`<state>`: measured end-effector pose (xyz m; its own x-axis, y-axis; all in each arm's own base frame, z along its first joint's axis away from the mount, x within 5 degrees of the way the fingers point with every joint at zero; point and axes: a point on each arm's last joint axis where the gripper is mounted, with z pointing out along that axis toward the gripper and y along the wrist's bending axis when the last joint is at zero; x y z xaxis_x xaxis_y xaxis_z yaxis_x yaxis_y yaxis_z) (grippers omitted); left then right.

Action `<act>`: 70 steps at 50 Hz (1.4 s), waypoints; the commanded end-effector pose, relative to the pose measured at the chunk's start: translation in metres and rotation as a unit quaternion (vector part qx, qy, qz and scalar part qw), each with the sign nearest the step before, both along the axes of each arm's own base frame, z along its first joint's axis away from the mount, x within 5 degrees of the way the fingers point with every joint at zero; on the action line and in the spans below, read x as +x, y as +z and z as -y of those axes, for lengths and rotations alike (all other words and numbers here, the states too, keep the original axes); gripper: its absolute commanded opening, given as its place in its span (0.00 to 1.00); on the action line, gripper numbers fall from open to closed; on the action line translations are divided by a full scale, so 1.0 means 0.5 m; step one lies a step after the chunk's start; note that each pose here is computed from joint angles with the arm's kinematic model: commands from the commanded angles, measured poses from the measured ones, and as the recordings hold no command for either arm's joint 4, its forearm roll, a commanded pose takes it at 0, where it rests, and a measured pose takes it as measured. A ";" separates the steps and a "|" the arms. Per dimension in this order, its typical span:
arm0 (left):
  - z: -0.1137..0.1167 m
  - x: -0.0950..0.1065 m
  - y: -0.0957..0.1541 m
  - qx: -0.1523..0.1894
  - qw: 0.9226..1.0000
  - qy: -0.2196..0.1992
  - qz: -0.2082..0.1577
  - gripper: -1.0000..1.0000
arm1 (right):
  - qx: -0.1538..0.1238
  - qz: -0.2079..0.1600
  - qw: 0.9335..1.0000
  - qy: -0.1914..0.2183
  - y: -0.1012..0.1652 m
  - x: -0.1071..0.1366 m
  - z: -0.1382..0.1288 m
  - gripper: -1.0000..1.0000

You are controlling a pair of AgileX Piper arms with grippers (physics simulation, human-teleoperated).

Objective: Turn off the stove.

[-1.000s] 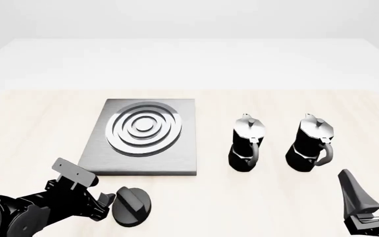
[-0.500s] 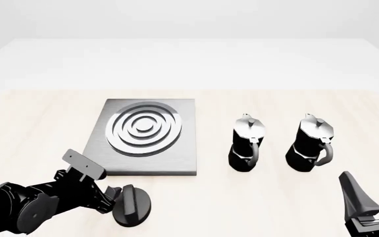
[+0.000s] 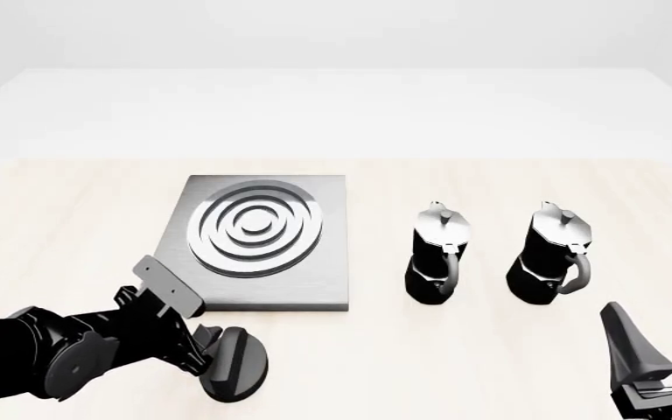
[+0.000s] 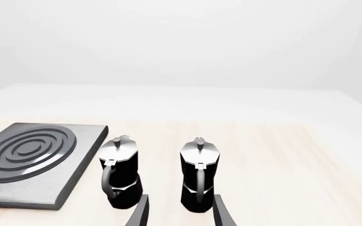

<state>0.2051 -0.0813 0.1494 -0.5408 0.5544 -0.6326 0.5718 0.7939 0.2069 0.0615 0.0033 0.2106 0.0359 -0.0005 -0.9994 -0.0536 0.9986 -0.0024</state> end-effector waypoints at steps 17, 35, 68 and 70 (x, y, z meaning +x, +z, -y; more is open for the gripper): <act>-0.015 0.024 0.033 -0.021 0.999 0.045 0.013 1.00 | 0.001 0.001 1.000 0.002 0.000 -0.001 0.000 1.00; -0.063 -0.004 0.038 -0.018 0.996 0.084 0.019 1.00 | -0.001 0.001 1.000 0.006 0.000 -0.002 -0.001 1.00; -0.101 -0.130 0.194 -0.085 0.983 0.131 0.092 1.00 | -0.008 0.003 1.000 0.010 -0.002 -0.007 -0.002 1.00; -0.103 -0.140 0.208 -0.087 0.983 0.130 0.098 1.00 | -0.010 0.003 1.000 0.008 -0.002 -0.008 -0.001 1.00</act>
<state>0.1592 -0.0354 0.2258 -0.5505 0.3177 -0.7721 0.3281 0.9327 0.1499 0.0589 0.0042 0.2100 0.0398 -0.0116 -0.9991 -0.0699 0.9974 -0.0144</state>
